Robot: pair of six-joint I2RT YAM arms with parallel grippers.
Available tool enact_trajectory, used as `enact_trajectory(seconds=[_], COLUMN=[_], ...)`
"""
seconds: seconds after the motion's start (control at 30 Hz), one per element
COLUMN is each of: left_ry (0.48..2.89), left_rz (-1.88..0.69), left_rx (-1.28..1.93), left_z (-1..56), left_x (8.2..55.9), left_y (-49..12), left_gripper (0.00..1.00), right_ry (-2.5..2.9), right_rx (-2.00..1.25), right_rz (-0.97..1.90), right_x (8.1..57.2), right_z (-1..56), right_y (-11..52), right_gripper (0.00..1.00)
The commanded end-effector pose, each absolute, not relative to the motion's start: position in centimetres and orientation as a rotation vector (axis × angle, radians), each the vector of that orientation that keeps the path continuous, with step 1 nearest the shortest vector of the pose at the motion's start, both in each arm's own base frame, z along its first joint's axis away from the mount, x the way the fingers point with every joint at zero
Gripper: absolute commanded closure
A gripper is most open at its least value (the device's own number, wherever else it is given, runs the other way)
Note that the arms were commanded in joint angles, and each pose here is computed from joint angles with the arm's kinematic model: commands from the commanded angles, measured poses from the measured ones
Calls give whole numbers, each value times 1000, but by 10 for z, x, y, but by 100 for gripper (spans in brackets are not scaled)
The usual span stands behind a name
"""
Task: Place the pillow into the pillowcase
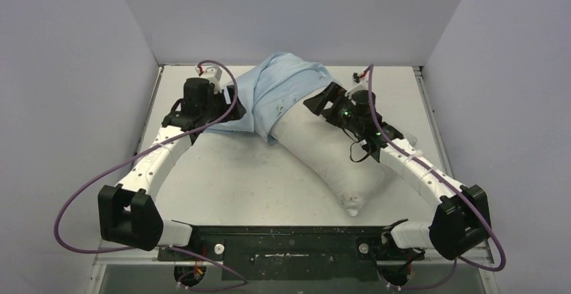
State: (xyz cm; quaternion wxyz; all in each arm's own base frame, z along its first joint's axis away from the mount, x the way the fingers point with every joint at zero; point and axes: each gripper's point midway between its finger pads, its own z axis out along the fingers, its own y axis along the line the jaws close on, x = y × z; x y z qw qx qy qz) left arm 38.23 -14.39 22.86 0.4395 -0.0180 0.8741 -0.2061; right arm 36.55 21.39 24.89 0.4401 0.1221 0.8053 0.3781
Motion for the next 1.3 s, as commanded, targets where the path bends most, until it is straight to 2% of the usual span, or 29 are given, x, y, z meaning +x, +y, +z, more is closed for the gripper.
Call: enact_trajectory(seconds=[0.0, 0.23, 0.57, 0.63, 0.7, 0.83, 0.9, 0.93, 1.07, 1.27], left_ry=[2012, 2002, 2024, 2032, 2035, 2021, 1994, 1978, 1848, 1608], left_rz=[-605, -770, -793, -771, -743, -680, -569, -479, -229, -112], left_rx=[-91, -87, -108, -130, -149, -172, -174, -197, -310, -442], left_z=[231, 199, 162, 155, 151, 162, 188, 201, 268, 337], left_x=[400, 412, 440, 444, 449, 460, 473, 480, 510, 563], left_y=[-143, -169, -178, -175, -172, -159, -140, -123, -47, 47], left_gripper=[25, 20, 18, 20, 32, 85, 100, 100, 100, 100], right_ry=[1799, 1800, 1853, 1856, 1862, 1866, 1869, 1871, 1864, 1877], right_rx=[399, 429, 542, 538, 528, 496, 486, 483, 465, 328], right_rz=[1075, 1152, 1055, 1056, 1064, 1097, 1103, 1100, 1095, 1123], right_x=[377, 388, 409, 412, 415, 420, 422, 422, 422, 392], right_z=[267, 240, 195, 192, 188, 186, 185, 184, 187, 204], right_y=[257, 328, 342, 346, 350, 360, 362, 361, 351, 332], right_gripper=[22, 32, 36, 38, 41, 48, 54, 61, 100, 100])
